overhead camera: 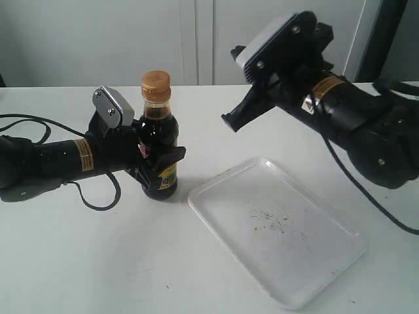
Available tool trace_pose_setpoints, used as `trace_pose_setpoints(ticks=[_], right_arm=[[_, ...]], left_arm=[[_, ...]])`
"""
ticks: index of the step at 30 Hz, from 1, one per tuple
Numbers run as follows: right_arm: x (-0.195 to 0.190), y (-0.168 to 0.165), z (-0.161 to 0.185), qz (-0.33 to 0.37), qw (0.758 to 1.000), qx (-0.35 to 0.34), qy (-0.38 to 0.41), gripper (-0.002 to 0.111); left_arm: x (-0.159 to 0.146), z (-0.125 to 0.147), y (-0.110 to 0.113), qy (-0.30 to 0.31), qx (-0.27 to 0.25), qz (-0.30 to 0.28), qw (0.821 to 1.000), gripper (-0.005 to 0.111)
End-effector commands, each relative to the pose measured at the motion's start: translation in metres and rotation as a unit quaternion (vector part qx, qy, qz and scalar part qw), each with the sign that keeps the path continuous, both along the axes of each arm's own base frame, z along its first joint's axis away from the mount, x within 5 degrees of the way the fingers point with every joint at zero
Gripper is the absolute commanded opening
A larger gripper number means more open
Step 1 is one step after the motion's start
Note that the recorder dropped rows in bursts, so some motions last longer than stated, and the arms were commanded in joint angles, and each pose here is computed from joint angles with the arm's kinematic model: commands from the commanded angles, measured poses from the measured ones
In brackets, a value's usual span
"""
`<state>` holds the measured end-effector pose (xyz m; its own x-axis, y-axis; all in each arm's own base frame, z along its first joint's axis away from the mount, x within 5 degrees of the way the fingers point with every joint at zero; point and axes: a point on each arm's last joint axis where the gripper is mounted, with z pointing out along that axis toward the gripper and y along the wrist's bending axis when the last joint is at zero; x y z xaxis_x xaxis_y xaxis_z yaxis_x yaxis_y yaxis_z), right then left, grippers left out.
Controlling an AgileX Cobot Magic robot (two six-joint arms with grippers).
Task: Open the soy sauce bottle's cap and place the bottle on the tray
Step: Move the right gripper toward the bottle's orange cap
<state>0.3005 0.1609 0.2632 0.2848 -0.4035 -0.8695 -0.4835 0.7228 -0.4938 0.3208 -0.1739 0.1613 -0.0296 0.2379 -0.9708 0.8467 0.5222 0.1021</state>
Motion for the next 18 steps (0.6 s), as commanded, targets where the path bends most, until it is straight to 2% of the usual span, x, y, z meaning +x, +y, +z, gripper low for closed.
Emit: trace_pose_setpoints(ticks=[1, 6, 18], right_arm=[[0.013, 0.013, -0.012, 0.029, 0.999, -0.038, -0.018, 0.000], [0.026, 0.027, -0.025, 0.065, 0.995, -0.075, -0.028, 0.000], [0.051, 0.044, -0.037, 0.082, 0.993, -0.078, -0.031, 0.000]], left_arm=[[-0.001, 0.012, -0.002, -0.018, -0.038, -0.008, 0.999, 0.000], [-0.001, 0.013, -0.002, -0.021, -0.043, -0.011, 0.999, 0.000], [-0.001, 0.013, -0.002, -0.021, -0.043, -0.011, 0.999, 0.000]])
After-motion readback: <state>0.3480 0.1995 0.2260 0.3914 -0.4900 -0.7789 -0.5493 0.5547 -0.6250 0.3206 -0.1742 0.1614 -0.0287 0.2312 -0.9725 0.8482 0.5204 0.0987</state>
